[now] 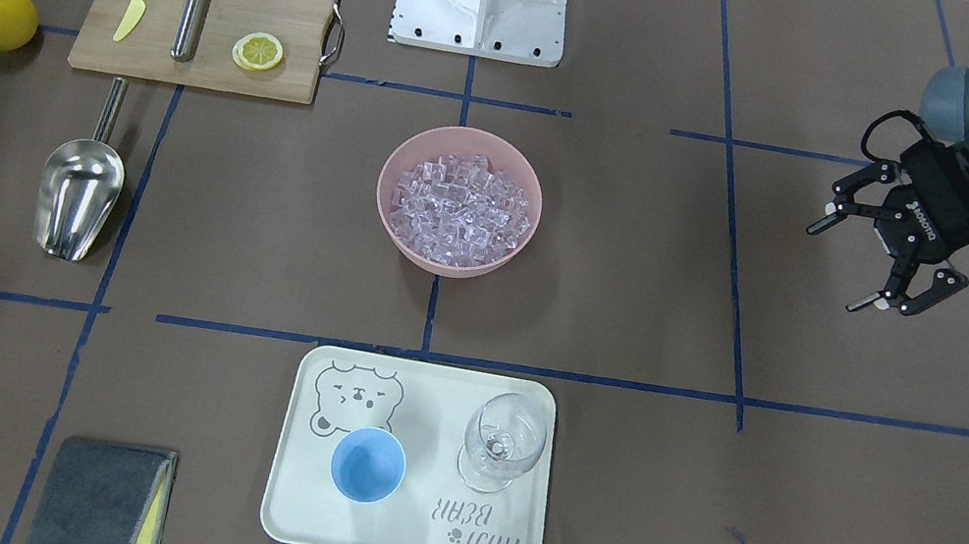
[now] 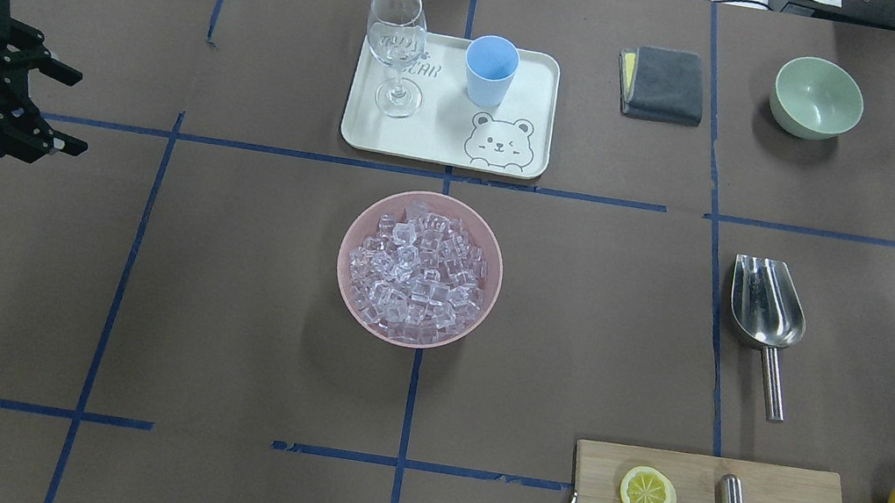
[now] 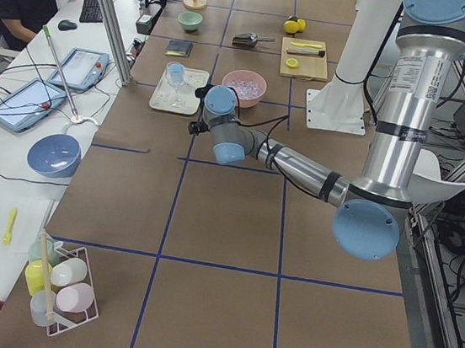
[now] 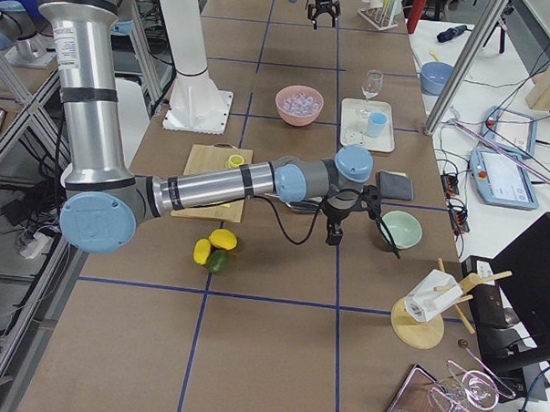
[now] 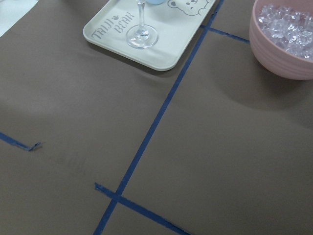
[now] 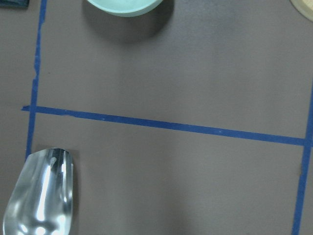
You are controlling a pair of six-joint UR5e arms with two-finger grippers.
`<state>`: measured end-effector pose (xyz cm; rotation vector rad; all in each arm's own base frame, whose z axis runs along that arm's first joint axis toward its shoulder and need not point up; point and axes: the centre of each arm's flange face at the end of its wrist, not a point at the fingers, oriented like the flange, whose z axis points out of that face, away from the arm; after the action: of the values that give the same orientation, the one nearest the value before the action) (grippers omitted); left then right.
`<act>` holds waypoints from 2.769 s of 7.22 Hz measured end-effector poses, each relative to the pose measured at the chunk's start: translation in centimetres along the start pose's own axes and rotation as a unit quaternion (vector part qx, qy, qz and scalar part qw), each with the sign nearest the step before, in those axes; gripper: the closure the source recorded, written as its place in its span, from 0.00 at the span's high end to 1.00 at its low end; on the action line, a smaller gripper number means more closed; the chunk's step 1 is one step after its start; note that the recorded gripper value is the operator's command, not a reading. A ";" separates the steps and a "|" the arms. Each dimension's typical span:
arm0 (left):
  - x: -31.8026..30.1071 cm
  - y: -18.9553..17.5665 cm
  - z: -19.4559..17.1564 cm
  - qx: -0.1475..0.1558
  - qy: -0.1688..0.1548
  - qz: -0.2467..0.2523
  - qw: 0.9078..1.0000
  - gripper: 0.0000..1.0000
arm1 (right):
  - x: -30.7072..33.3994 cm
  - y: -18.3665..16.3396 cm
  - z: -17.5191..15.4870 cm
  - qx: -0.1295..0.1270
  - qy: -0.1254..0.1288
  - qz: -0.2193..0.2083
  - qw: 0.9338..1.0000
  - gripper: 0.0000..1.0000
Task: Put ice in cup with scoop
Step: 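Move the left gripper toward the pink bowl while the right reaches for the scoop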
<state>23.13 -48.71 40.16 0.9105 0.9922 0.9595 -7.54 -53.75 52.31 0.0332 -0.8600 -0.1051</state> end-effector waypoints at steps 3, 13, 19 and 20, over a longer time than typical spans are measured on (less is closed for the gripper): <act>2.9 -6.9 7.0 0.018 -0.021 0.050 0.998 1.00 | -11.0 1.6 1.3 0.006 -0.013 0.085 0.996 1.00; 8.4 -11.6 12.8 0.036 -0.006 0.062 0.997 1.00 | -20.7 12.5 14.4 -0.023 0.029 0.169 0.985 0.99; 8.7 -12.6 12.3 0.045 -0.006 0.066 0.997 1.00 | -19.1 12.9 16.3 -0.041 0.043 0.139 0.989 0.54; 8.7 -12.7 12.3 0.046 -0.006 0.067 0.997 1.00 | -19.1 12.9 16.4 -0.042 0.043 0.136 0.989 0.43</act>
<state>39.66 -46.57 29.61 1.0701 0.9812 1.0248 -31.33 -38.70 49.54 -0.1578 -0.7654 0.1150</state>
